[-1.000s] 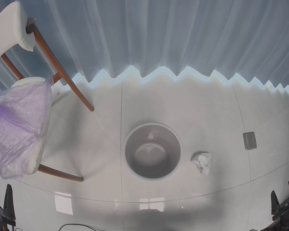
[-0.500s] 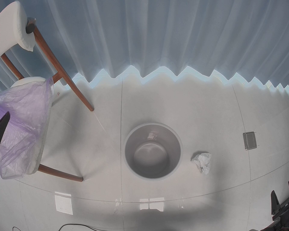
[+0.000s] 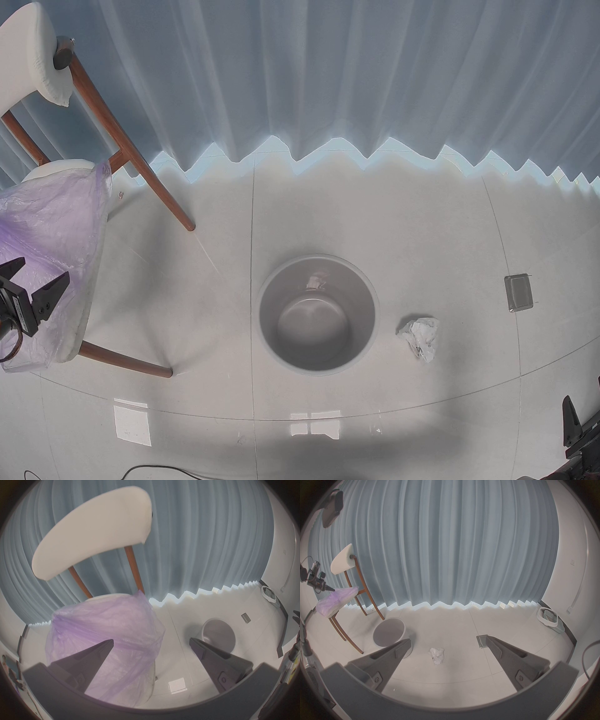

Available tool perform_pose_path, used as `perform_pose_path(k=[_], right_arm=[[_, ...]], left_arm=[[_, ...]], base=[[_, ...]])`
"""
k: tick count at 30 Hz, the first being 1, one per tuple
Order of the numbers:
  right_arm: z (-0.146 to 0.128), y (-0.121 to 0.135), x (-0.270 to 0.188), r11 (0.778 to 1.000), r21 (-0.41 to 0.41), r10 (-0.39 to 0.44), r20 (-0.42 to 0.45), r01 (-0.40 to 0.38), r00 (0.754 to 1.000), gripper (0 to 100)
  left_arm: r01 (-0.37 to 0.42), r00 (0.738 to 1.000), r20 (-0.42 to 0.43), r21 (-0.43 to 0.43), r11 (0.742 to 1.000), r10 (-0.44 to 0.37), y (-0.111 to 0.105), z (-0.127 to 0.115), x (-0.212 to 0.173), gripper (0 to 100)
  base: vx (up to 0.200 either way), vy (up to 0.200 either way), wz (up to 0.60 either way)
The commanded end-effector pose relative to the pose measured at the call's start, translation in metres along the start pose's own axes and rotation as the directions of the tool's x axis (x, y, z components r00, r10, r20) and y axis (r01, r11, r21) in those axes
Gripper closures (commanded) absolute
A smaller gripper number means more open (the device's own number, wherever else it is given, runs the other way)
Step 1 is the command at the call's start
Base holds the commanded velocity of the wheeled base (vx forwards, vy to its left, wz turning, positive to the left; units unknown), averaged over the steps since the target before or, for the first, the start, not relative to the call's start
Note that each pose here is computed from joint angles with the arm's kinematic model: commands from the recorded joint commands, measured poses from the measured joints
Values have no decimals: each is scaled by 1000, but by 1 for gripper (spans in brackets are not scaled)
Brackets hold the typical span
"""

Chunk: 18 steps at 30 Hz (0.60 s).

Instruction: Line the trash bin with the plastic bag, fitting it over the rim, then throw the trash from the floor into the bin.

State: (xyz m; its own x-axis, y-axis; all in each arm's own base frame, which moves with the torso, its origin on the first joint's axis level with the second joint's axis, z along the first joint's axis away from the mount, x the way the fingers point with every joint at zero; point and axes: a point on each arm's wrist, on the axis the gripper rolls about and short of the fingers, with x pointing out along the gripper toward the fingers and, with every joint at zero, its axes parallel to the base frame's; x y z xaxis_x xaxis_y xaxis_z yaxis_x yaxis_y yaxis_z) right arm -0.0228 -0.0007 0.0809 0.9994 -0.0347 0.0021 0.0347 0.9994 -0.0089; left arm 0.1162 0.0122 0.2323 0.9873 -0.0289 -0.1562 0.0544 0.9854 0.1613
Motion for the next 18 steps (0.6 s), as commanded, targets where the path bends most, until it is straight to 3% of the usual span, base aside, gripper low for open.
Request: perform_pose_path(k=[1, 5, 10, 18], right_arm=[[-5, 0, 0, 1000, 0, -1, -2, 1, 1000, 0], [-5, 0, 0, 1000, 0, -1, -1, 1, 1000, 0], [-5, 0, 0, 1000, 0, -1, -2, 1, 1000, 0], [-5, 0, 0, 1000, 0, -1, -2, 1, 1000, 0]], left_arm=[[-4, 994, -108, -28, 1000, 1, 5, -18, 29, 0], [-16, 1000, -22, -10, 1000, 15, 10, -17, 61, 0], [-31, 1000, 0, 39, 999, 31, 11, -24, 77, 0], [96, 995, 8, 65, 993, -97, -13, -25, 79, 0]], base=[[0, 0, 0], [0, 0, 0], [0, 0, 0], [0, 0, 0]])
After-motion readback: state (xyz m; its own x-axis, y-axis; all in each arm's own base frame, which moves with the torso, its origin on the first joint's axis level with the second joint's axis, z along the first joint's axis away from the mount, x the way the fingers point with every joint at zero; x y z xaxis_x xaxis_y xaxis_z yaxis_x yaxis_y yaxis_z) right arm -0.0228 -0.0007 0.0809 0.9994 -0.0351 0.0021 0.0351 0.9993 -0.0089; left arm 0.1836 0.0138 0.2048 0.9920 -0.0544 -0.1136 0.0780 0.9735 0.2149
